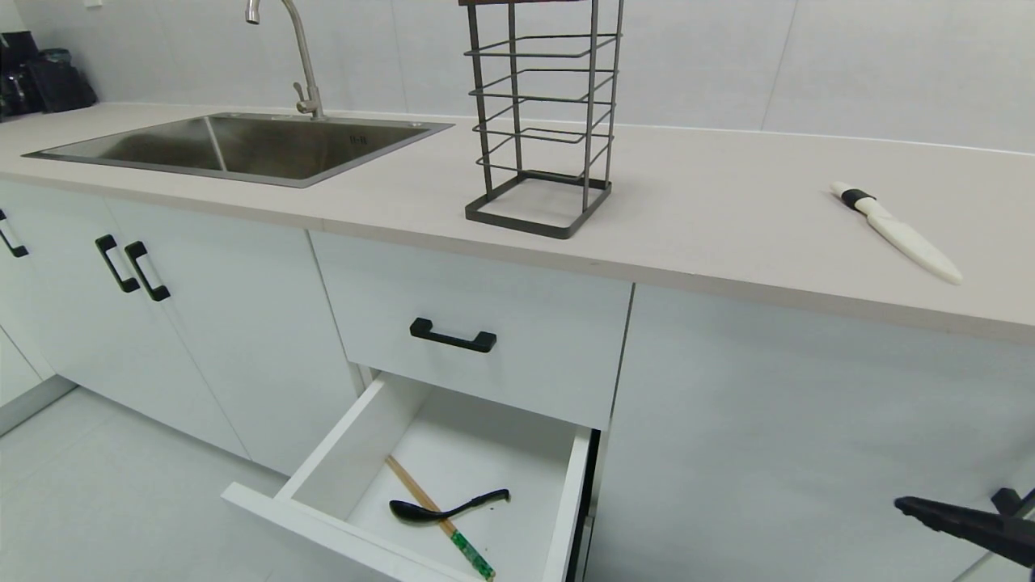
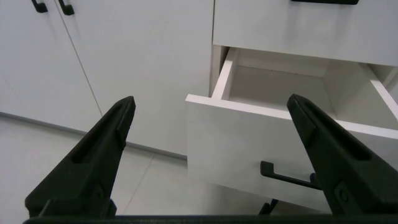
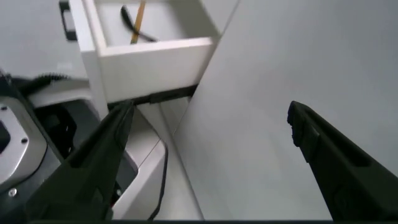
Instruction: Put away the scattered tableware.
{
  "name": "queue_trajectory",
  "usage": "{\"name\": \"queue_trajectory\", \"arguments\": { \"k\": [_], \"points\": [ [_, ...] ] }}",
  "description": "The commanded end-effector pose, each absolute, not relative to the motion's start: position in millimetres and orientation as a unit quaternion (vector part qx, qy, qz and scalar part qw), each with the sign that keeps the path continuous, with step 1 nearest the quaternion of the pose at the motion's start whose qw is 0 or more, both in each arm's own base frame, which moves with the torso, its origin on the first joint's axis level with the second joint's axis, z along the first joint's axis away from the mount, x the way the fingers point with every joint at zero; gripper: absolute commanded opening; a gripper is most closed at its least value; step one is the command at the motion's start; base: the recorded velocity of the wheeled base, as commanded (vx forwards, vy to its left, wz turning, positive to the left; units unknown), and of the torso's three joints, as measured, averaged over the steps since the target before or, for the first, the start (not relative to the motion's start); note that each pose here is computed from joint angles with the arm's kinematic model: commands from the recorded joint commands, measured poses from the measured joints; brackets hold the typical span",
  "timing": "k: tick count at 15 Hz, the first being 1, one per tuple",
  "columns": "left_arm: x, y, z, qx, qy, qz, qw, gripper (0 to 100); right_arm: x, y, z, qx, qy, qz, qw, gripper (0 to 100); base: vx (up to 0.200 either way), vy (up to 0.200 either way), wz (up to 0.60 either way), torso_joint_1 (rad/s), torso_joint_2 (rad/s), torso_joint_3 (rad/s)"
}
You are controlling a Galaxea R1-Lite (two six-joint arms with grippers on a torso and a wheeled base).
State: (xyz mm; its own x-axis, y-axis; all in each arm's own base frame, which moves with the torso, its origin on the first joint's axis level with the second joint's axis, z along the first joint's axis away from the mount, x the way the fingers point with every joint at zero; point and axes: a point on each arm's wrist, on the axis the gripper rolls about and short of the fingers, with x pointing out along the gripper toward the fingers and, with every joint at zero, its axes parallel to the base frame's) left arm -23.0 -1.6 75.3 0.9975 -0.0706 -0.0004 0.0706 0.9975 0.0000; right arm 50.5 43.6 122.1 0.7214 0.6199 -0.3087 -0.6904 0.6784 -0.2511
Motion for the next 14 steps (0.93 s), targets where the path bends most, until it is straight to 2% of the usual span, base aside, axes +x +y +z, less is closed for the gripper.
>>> {"name": "queue_trajectory", "arguments": {
  "k": [1,3,6,8,14],
  "points": [
    [-23,-2,75,0.0,0.001,-0.035,0.999,100,24,19,113,-0.142,0.039,0.328,0.933,100,0.0,0.0,0.0,0.0,0.0,0.0],
    [-23,-2,75,0.0,0.001,-0.035,0.999,100,19,12,125,-0.117,-0.003,0.284,0.952,100,0.0,0.0,0.0,0.0,0.0,0.0],
    [-23,-2,75,0.0,0.001,-0.035,0.999,100,7,3,124,-0.087,-0.034,0.21,0.973,100,0.0,0.0,0.0,0.0,0.0,0.0],
    [-23,-2,75,0.0,0.001,-0.035,0.999,100,0,0,127,-0.087,-0.05,0.133,0.986,100,0.0,0.0,0.0,0.0,0.0,0.0],
    [-23,-2,75,0.0,0.001,-0.035,0.999,100,-16,-1,103,-0.098,-0.054,0.062,0.992,100,0.0,0.0,0.0,0.0,0.0,0.0]
  ]
}}
